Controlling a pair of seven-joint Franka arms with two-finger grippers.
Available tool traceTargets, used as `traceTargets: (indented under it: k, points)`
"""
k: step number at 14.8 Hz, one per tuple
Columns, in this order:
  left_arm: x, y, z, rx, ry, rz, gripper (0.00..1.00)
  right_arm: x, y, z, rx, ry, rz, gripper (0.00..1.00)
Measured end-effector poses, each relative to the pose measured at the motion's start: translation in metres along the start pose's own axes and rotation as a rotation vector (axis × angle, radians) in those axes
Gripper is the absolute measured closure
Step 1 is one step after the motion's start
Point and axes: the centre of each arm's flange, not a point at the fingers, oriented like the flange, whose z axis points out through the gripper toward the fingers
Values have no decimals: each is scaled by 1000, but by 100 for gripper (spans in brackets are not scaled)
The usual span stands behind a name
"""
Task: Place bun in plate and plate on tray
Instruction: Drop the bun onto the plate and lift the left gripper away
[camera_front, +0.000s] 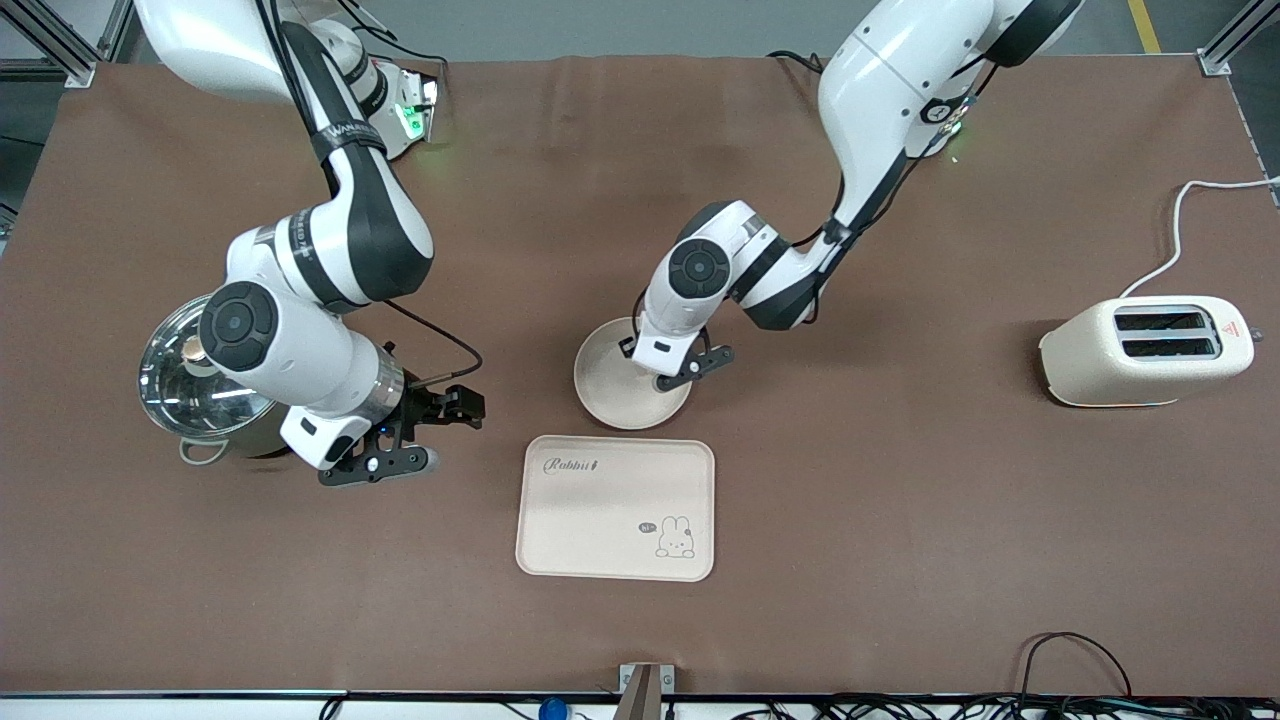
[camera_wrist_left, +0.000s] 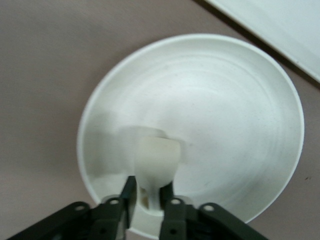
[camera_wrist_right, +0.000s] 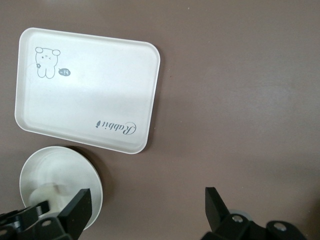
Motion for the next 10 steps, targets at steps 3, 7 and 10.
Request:
traceTargets:
  k: [3, 7, 10]
  points:
    - [7, 4, -3, -16, 10, -7, 37, -1, -5, 14, 0, -19, -5, 0]
    - [23, -1, -25, 73, 91, 59, 2, -4, -19, 28, -3, -37, -23, 0]
    - [39, -6, -59, 122, 126, 107, 0, -6, -29, 28, 1, -38, -16, 0]
